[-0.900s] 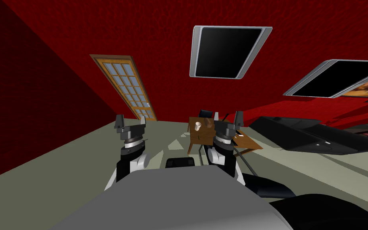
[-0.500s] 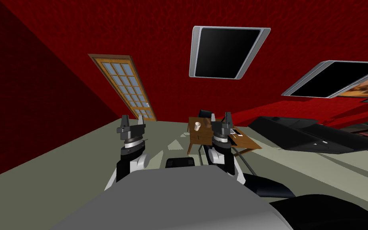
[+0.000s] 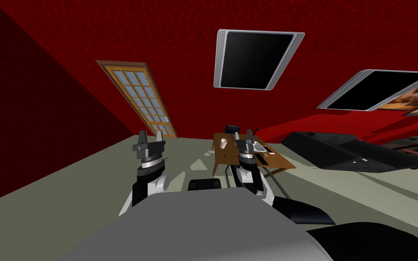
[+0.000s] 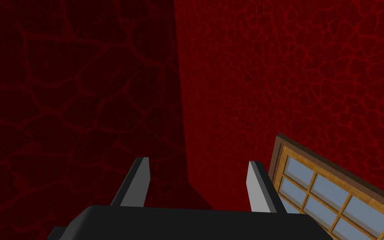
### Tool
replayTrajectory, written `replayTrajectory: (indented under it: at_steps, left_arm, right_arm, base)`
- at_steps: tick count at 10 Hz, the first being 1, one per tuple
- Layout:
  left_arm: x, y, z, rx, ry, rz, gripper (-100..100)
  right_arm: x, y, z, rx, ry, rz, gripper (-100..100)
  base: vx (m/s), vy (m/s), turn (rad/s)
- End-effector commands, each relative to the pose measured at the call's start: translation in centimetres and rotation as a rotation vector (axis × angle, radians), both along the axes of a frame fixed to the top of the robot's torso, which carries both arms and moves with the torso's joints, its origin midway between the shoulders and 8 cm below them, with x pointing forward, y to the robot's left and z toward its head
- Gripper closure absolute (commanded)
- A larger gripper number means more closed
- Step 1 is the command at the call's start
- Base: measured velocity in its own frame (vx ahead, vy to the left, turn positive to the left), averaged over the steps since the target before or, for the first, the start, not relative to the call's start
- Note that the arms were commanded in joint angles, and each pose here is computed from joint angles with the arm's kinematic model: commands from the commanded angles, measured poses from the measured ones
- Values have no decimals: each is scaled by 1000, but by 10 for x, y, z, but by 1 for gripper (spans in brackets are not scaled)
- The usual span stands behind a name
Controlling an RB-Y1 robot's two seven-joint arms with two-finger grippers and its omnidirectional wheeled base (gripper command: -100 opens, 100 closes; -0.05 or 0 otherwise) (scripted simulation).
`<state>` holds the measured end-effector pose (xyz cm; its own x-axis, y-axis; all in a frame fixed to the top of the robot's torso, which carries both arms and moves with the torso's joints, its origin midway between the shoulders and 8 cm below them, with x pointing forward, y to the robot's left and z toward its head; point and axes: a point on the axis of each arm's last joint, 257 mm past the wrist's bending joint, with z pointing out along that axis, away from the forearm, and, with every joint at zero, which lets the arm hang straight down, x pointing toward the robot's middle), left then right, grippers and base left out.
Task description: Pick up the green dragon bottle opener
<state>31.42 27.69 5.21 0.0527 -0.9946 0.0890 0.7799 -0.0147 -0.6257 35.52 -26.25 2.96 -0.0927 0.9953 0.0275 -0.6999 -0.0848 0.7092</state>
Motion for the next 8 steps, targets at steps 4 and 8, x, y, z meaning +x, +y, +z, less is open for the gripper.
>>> replayTrajectory:
  at_steps: [4,8]
  left_arm:
    - [0,0,0,0,0,0,0]
    - [0,0,0,0,0,0,0]
  right_arm:
    - [45,-20,-59,133,170,64,-100]
    - [74,-36,-110,251,301,92,-100]
  base:
    - [19,-18,-29]
    - [18,-21,-26]
